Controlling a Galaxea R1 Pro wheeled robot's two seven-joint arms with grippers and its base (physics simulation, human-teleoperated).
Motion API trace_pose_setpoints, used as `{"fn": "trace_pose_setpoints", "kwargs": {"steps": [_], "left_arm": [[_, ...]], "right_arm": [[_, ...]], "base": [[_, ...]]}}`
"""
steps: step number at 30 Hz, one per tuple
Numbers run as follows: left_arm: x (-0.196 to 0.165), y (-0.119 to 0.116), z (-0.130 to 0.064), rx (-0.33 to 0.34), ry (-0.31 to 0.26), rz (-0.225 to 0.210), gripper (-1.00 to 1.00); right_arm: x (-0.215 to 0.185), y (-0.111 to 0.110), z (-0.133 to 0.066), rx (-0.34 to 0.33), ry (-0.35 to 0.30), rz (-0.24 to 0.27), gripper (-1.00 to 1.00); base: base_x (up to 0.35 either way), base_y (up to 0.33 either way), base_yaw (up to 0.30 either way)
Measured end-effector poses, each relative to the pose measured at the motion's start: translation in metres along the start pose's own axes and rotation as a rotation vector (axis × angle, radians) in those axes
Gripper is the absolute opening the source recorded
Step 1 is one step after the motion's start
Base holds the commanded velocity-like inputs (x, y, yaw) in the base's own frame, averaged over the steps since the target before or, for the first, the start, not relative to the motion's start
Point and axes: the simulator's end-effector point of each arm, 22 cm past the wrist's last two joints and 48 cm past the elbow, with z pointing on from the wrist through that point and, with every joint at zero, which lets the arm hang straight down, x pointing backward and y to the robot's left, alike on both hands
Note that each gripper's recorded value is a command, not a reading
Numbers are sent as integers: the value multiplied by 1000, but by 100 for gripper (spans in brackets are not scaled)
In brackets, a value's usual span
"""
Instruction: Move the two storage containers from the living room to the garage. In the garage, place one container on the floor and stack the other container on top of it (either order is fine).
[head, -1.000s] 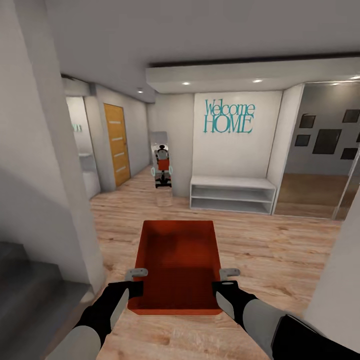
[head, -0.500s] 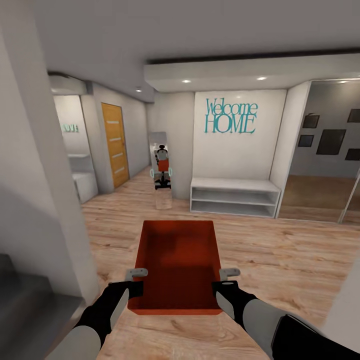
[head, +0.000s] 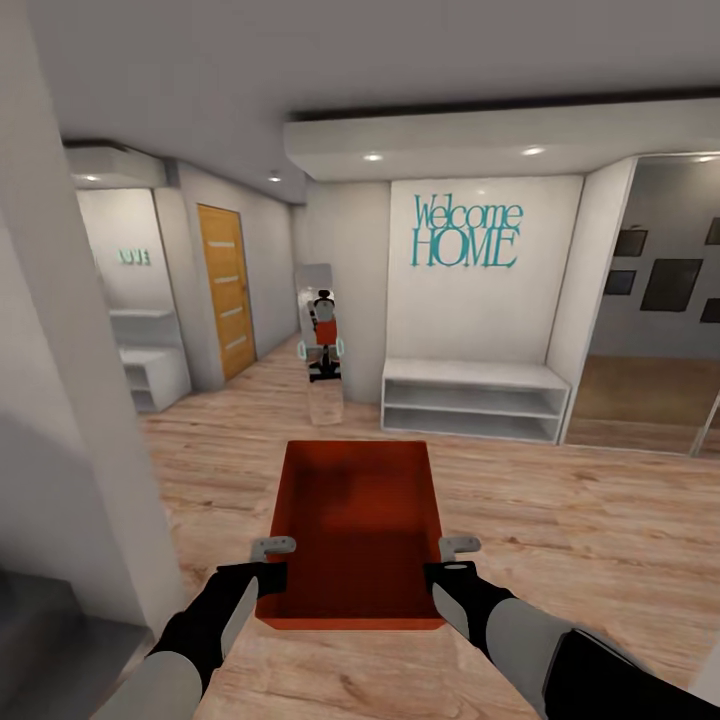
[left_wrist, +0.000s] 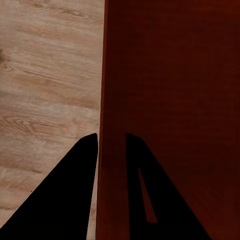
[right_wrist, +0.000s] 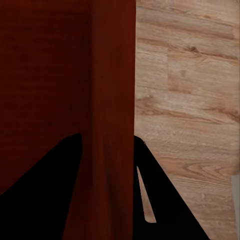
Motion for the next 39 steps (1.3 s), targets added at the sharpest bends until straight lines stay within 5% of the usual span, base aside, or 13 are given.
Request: {"fn": "trace_pose_setpoints", "kwargs": {"steps": [39], "left_arm": [[0, 0, 0, 0, 0, -1, -100]], "right_arm": [[0, 0, 0, 0, 0, 0, -100]], "base": [[323, 0, 0]]}}
